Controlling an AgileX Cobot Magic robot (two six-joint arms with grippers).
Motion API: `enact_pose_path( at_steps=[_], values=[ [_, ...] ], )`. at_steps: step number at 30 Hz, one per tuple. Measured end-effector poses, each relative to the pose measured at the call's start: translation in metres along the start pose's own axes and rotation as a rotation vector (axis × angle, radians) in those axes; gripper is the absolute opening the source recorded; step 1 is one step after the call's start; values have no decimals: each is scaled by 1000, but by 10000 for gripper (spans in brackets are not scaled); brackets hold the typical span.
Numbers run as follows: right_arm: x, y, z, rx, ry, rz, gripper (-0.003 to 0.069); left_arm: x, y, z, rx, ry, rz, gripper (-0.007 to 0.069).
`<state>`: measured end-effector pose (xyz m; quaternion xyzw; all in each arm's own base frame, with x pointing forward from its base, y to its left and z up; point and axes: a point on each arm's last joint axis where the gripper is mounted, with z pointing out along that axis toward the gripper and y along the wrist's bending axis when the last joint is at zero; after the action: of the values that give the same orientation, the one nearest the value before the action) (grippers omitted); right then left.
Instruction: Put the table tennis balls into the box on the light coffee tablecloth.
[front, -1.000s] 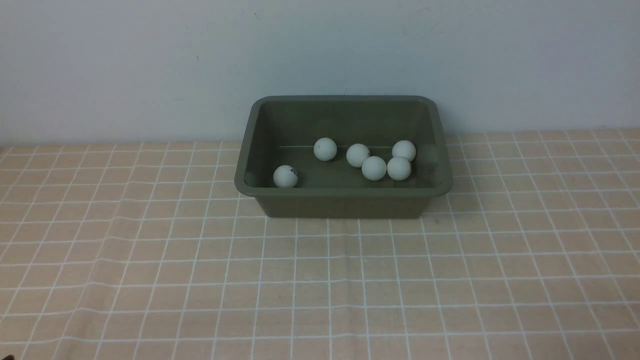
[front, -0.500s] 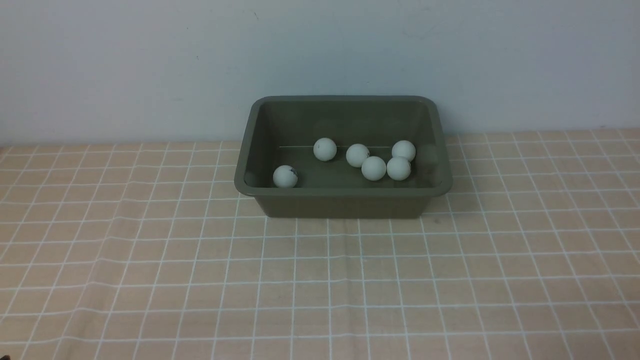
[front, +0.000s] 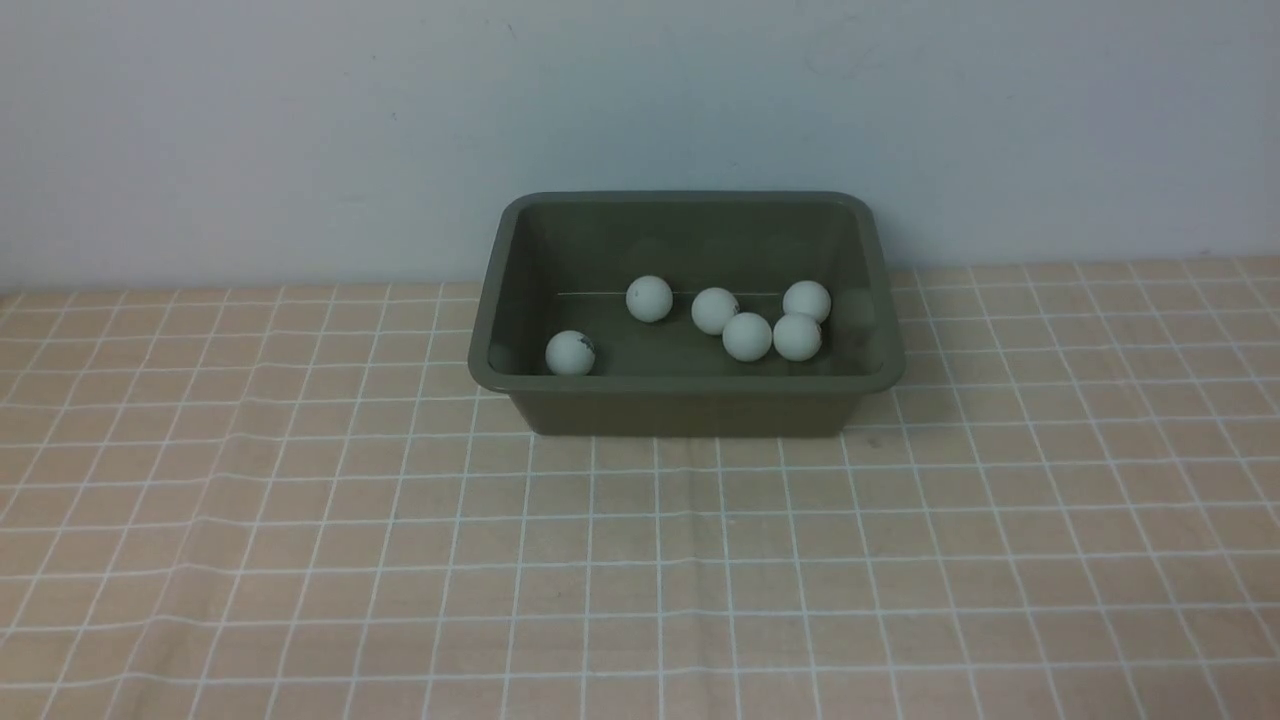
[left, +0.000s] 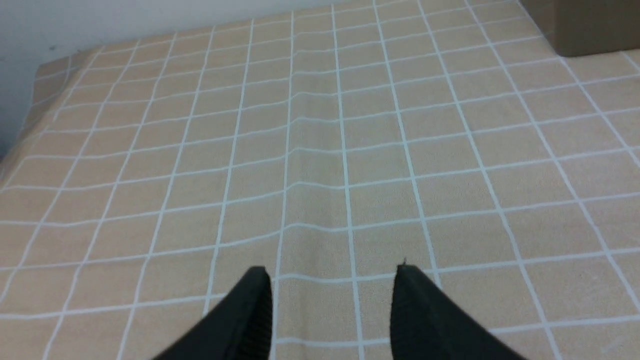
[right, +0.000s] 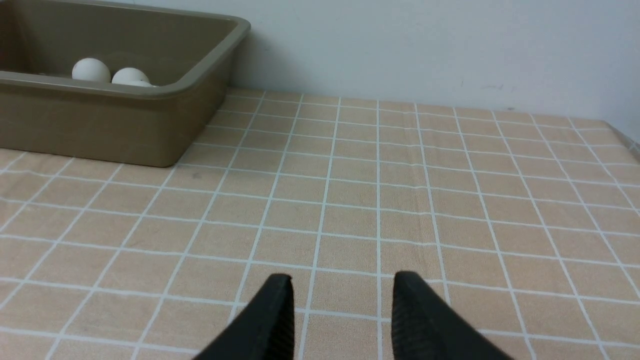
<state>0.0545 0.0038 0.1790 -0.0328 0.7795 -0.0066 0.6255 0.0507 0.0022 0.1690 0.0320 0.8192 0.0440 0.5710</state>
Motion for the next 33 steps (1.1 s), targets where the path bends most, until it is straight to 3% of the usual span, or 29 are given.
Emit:
enact_pose_path(
  at_steps=[33],
  values=[
    [0, 0, 0, 0, 0, 0, 263, 0, 0, 0, -1, -5, -9, 266]
  ],
)
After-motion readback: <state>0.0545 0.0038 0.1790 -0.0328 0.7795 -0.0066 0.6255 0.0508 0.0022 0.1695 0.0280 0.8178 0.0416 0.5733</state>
